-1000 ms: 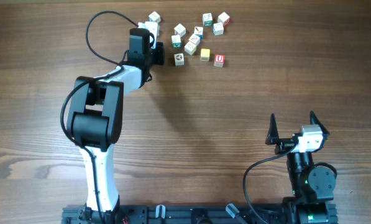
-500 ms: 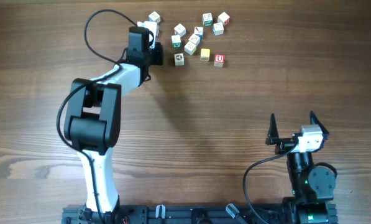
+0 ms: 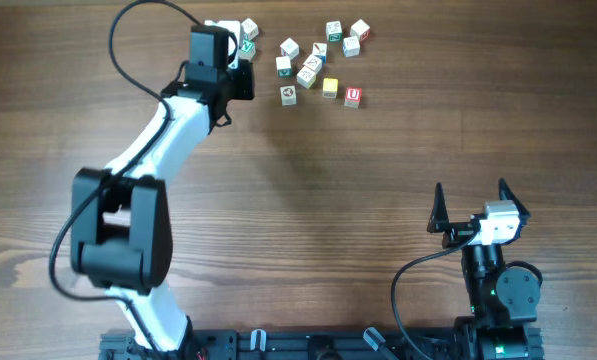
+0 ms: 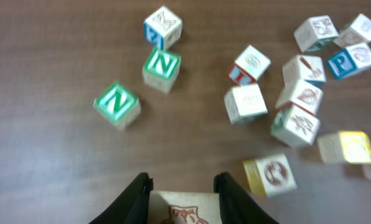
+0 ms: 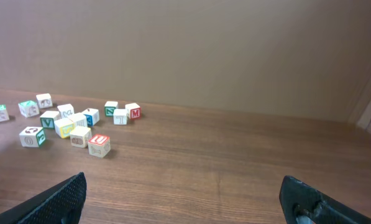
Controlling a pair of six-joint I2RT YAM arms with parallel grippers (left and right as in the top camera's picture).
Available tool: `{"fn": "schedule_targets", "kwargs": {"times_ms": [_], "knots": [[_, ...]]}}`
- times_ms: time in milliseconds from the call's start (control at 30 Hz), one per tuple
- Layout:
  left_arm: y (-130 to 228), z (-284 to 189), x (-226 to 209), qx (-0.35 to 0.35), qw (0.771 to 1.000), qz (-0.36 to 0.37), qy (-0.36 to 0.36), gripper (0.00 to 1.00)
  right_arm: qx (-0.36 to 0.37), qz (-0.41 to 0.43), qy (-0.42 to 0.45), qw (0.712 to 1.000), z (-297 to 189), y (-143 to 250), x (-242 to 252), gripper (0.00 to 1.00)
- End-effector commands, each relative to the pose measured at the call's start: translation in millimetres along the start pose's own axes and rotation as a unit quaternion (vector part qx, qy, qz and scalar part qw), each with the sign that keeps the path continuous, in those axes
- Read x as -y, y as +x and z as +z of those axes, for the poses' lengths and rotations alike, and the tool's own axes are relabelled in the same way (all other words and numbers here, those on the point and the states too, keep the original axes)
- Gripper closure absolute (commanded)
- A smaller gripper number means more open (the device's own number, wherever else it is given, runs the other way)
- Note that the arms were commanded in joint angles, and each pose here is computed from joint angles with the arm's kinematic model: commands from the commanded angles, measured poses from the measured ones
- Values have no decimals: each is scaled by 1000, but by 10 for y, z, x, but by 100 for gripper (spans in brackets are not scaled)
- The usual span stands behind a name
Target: Form a horizontal line
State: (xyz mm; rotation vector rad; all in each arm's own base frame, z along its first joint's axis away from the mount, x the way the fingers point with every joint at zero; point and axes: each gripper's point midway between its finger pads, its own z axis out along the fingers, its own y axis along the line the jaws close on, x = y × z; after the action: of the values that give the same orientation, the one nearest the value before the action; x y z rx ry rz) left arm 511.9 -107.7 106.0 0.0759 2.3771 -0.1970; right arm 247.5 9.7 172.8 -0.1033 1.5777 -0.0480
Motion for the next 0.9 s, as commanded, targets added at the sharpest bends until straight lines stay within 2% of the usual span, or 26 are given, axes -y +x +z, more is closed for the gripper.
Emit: {"fn": "schedule_targets", "kwargs": {"times_ms": [0, 167, 433, 600, 867], "knots": [[-137, -427, 63, 5, 999, -35, 7, 74, 6, -4, -9, 1000, -5, -26, -31, 0], [13, -758, 102, -35, 998, -55, 7, 78, 6, -4, -9, 1000, -5, -26, -32, 0], [418, -1134, 464, -111, 993, -19, 23, 78, 6, -4, -9, 1000, -5, -26, -32, 0], [729, -1241, 669, -165, 986, 4, 29, 78, 6, -4, -9, 1000, -5, -25, -31, 0], [1199, -1246, 877, -222, 974, -26, 22, 80, 6, -4, -9, 1000, -5, -26, -32, 0]]}}
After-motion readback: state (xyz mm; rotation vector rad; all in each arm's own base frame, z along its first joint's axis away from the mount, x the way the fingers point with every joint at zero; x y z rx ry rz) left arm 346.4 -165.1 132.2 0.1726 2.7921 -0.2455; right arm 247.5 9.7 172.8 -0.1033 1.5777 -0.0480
